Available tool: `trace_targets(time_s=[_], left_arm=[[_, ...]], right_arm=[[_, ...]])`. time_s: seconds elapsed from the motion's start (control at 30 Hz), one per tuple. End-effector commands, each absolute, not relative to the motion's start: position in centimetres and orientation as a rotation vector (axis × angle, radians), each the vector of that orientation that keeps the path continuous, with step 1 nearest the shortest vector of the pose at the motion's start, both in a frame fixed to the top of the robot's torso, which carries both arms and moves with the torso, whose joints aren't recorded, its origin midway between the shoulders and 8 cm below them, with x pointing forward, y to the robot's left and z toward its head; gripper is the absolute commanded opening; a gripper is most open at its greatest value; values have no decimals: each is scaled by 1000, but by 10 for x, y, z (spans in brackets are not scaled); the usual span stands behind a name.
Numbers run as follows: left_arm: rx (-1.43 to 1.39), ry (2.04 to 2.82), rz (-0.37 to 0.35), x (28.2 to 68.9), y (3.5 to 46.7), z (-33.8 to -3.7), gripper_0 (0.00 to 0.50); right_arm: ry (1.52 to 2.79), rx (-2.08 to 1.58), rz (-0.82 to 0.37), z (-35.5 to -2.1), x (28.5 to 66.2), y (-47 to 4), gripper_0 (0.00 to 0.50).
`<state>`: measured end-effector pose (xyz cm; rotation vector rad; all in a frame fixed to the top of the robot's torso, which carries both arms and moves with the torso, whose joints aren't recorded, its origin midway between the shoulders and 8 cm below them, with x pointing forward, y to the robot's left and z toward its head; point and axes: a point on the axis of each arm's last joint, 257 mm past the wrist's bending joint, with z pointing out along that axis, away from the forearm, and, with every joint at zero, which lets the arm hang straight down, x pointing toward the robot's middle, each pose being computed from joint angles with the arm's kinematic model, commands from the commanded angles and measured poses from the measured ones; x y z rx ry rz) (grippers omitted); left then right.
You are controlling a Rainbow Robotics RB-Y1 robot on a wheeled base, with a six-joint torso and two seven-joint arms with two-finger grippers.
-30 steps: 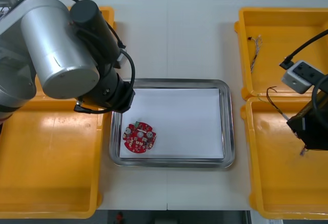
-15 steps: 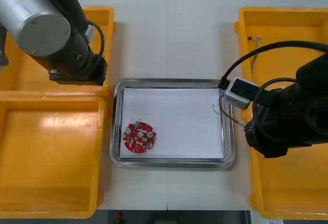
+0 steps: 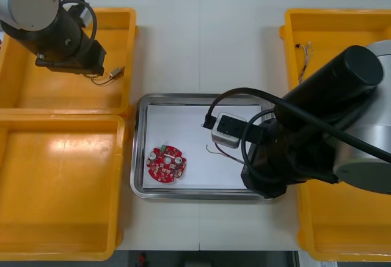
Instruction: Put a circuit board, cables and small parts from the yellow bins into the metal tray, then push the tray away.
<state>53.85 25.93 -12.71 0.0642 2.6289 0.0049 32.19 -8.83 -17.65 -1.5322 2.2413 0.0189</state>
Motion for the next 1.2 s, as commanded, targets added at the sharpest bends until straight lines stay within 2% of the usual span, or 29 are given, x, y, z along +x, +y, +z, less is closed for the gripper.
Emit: trace_targets(time_s=[0.03,0.13,0.33,0.5,0.77,1.03,1.2], left_arm=[[74,2483,30,578,282,-84,500],[69,2438,15,596,288,-85,500],[28,2359,-8,622,299,-82,500],[19,2318,48,631,314,-77,500],[4,2287,19,646,317,-85,500],[-17,2312,22,651,324,-108,500],[-6,2333,35,651,323,-122,500]], right_arm=[[2100,-1710,-21,-174,333,-74,0],[2067,-1774,-69,-181,338,-79,0],[1989,-1852,-253,-194,351,-88,0],[1981,-1873,-344,-208,357,-93,0],[1978,-1848,-326,-226,374,-85,0],[1971,-1842,-334,-245,386,-78,0],[1996,-1861,-310,-271,384,-76,0]])
